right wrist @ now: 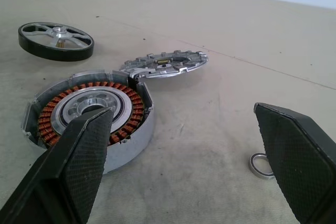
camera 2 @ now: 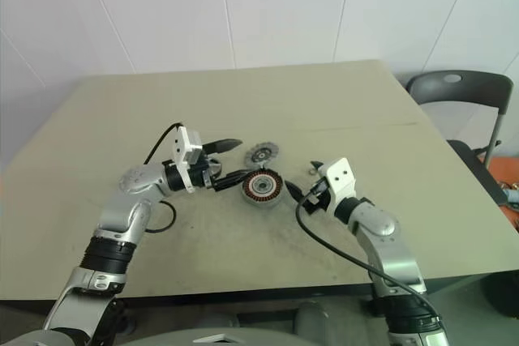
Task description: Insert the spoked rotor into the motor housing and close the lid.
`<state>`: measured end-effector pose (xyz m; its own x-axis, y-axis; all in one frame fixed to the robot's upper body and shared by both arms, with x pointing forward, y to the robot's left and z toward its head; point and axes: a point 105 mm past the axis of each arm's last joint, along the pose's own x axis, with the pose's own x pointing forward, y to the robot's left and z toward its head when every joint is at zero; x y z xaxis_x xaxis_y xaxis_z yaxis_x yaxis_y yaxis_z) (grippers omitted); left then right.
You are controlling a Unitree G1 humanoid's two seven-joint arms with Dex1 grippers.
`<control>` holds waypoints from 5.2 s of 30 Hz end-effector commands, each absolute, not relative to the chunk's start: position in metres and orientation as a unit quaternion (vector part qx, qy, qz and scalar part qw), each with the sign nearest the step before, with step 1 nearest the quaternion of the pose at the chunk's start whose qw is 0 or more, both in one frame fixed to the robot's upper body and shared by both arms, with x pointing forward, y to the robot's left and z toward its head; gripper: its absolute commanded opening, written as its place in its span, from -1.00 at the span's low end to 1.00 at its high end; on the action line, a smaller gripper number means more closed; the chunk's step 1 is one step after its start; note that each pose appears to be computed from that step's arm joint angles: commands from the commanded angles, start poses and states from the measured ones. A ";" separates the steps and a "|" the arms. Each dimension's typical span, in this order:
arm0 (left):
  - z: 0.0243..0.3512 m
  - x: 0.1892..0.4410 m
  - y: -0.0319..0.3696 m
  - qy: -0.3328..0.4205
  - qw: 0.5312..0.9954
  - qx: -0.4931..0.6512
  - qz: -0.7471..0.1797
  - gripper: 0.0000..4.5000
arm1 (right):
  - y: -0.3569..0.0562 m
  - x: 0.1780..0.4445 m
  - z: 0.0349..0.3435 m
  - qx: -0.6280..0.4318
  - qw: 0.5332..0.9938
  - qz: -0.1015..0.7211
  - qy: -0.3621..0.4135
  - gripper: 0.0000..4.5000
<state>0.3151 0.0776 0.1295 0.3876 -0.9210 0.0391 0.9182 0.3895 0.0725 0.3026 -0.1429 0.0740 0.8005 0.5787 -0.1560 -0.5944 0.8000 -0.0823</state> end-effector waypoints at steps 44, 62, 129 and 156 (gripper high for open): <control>0.102 0.327 0.090 -0.047 0.835 0.028 -0.548 0.99 | -0.167 0.355 0.034 -0.063 0.959 0.174 0.213 1.00; 0.103 0.328 0.092 -0.046 0.838 0.032 -0.542 1.00 | -0.163 0.337 0.026 -0.023 0.953 0.199 0.229 0.04; 0.124 0.322 0.070 -0.061 0.837 0.031 -0.543 1.00 | -0.106 0.407 0.036 -0.023 0.952 0.219 0.211 0.28; 0.148 0.339 0.118 -0.038 0.860 0.047 -0.507 1.00 | -0.093 0.381 0.127 0.070 0.943 0.324 0.036 -0.70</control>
<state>0.3322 0.1028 0.1298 0.4633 -0.8860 -0.0195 0.8834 0.4599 0.0904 0.3875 -0.1025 0.1136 0.8234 0.5644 -0.0590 -0.5504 0.8196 0.1593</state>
